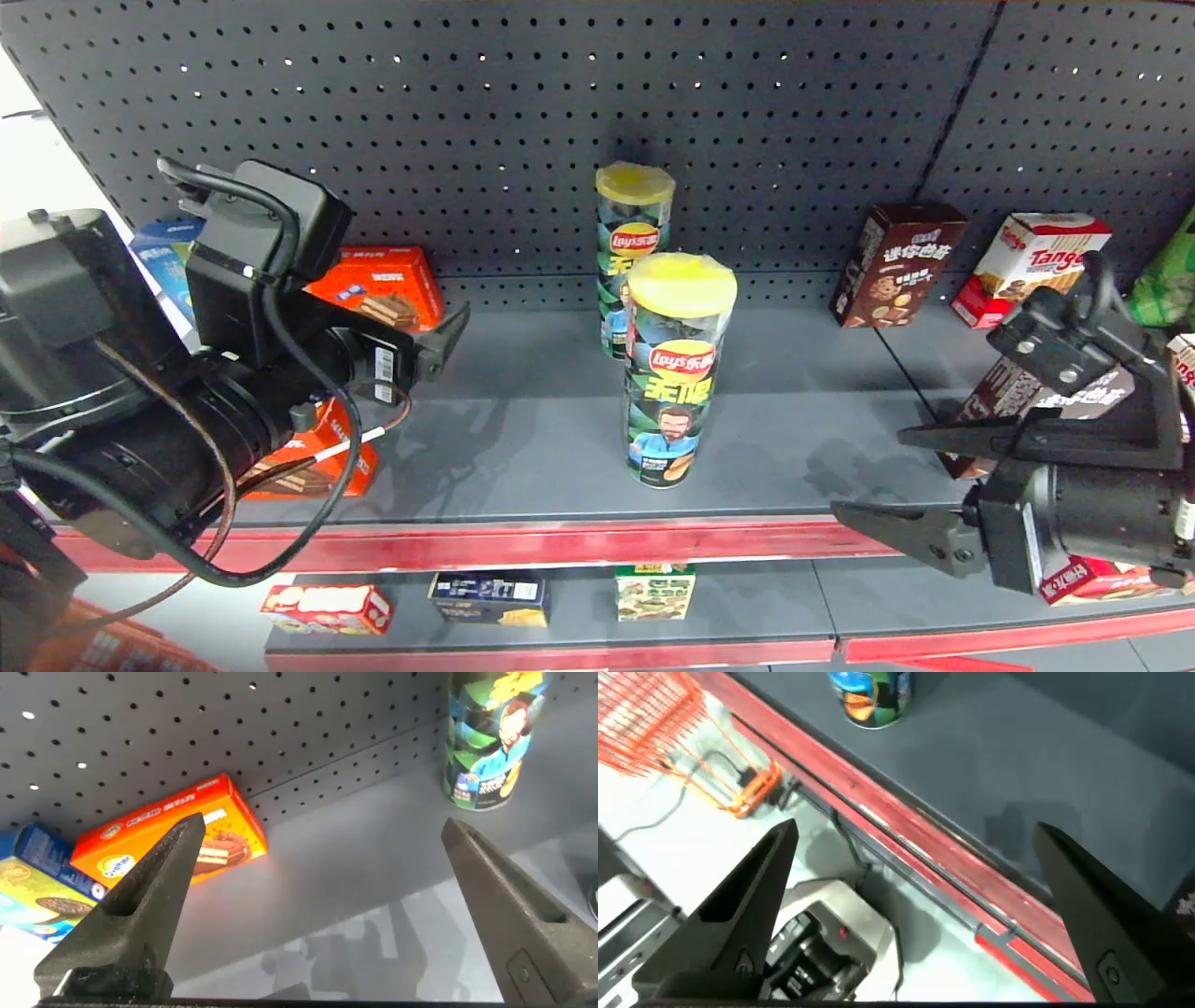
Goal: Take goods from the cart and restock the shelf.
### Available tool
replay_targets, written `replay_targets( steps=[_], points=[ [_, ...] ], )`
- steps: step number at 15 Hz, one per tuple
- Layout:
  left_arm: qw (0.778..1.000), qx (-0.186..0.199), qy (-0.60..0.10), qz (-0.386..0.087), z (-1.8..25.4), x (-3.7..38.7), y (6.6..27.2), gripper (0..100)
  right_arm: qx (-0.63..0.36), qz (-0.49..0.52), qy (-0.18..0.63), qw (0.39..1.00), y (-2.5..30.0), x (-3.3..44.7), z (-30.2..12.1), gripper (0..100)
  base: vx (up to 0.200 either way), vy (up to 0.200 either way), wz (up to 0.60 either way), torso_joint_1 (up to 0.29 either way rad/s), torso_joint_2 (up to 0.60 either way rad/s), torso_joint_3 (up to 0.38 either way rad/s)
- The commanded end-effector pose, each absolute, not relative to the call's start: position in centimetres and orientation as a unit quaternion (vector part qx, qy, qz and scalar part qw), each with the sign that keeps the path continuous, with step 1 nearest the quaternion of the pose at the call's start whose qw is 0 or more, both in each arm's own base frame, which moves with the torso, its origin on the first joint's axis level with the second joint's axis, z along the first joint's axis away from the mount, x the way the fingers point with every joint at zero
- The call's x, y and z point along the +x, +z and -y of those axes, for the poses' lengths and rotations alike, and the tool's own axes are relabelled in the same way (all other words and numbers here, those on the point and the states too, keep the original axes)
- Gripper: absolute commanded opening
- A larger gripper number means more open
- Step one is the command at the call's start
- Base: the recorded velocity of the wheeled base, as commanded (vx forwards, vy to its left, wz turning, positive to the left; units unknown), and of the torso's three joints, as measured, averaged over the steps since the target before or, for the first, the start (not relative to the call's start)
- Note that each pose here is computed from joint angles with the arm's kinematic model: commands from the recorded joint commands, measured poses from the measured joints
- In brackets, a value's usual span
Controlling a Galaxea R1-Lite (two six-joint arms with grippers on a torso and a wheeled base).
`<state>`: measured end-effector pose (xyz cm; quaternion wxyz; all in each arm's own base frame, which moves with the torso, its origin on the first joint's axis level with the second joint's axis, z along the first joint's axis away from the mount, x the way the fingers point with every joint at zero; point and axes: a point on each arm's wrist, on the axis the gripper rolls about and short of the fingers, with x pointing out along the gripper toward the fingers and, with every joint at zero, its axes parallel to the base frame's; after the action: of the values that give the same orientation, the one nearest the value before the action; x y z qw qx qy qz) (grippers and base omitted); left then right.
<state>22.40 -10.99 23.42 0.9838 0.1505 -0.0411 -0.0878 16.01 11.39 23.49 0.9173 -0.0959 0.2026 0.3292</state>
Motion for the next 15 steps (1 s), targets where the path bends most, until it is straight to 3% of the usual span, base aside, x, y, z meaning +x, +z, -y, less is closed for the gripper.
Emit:
replay_targets(
  steps=[1, 15],
  points=[
    [0.984, 0.15, -0.087, 0.043, 11.0, 22.4, 23.5, 100, -0.102, -0.217, 0.32, 0.917, 23.3, 18.2, -12.9, 100, 0.0, 0.0, 0.0, 0.0, 0.0, 0.0],
    [0.984, 0.15, -0.085, 0.042, 10.9, 22.3, 23.4, 100, -0.11, -0.23, 0.297, 0.92, 22.9, 25.4, -17.4, 100, 0.0, 0.0, 0.0, 0.0, 0.0, 0.0]
  ],
)
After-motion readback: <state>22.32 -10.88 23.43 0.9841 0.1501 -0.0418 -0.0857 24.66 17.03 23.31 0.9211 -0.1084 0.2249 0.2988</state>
